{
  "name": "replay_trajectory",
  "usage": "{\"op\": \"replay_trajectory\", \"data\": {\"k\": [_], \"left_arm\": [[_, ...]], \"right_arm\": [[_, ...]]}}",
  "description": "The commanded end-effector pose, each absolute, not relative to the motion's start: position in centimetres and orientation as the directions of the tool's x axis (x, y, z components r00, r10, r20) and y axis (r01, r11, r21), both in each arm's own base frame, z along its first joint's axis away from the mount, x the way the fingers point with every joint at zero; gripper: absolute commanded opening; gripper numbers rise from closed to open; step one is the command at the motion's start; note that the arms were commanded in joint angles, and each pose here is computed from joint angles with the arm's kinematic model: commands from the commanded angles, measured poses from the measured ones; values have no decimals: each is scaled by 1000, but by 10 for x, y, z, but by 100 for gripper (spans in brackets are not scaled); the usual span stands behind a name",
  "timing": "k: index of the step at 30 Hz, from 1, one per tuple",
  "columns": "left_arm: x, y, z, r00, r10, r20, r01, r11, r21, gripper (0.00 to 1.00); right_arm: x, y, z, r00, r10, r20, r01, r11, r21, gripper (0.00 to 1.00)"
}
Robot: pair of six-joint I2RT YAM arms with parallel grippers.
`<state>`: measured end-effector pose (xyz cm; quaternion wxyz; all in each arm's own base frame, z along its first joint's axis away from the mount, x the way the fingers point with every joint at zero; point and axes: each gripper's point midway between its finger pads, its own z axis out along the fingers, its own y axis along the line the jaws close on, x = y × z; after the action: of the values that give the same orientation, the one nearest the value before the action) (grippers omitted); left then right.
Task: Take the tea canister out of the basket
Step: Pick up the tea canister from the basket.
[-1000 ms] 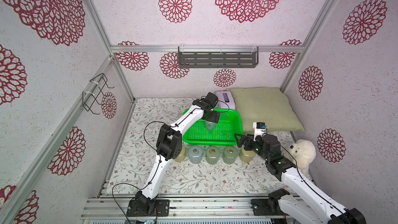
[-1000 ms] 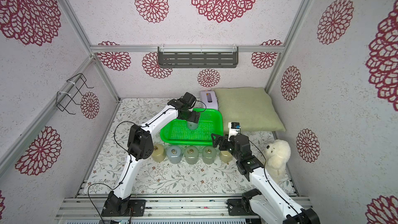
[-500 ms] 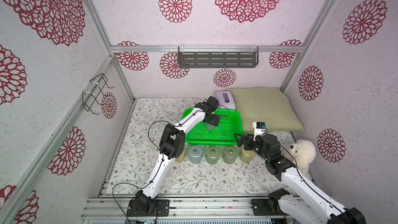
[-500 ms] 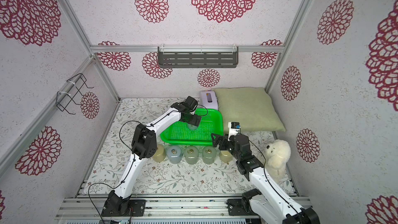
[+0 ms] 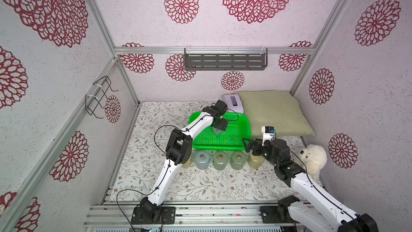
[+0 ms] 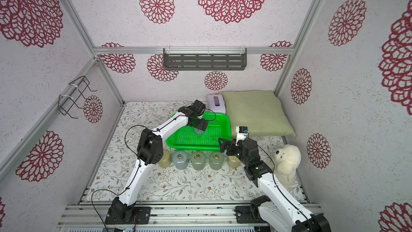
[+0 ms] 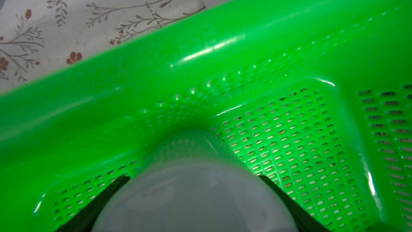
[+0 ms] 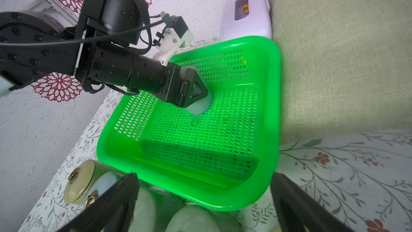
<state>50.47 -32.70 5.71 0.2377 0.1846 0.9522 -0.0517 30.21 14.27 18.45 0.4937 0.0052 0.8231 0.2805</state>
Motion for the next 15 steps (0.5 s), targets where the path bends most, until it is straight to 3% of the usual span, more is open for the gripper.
{"op": "replay_trajectory", "data": {"k": [1,4,15], "left_arm": [[508,-331,54,-811,333,-480,385,923,-11,86],[506,-331,53,-815,337,-471,389,921,-15,75],[496,-326,103,-802,268,-534,355,932,-67,74]], "right_arm": [[307,140,193,-482,316,-817,-262,838,479,99],[307,140,194,-482,316,-817,-264,837,479,99],[302,153,199,-488,303,-819,-339,799,497,99]]}}
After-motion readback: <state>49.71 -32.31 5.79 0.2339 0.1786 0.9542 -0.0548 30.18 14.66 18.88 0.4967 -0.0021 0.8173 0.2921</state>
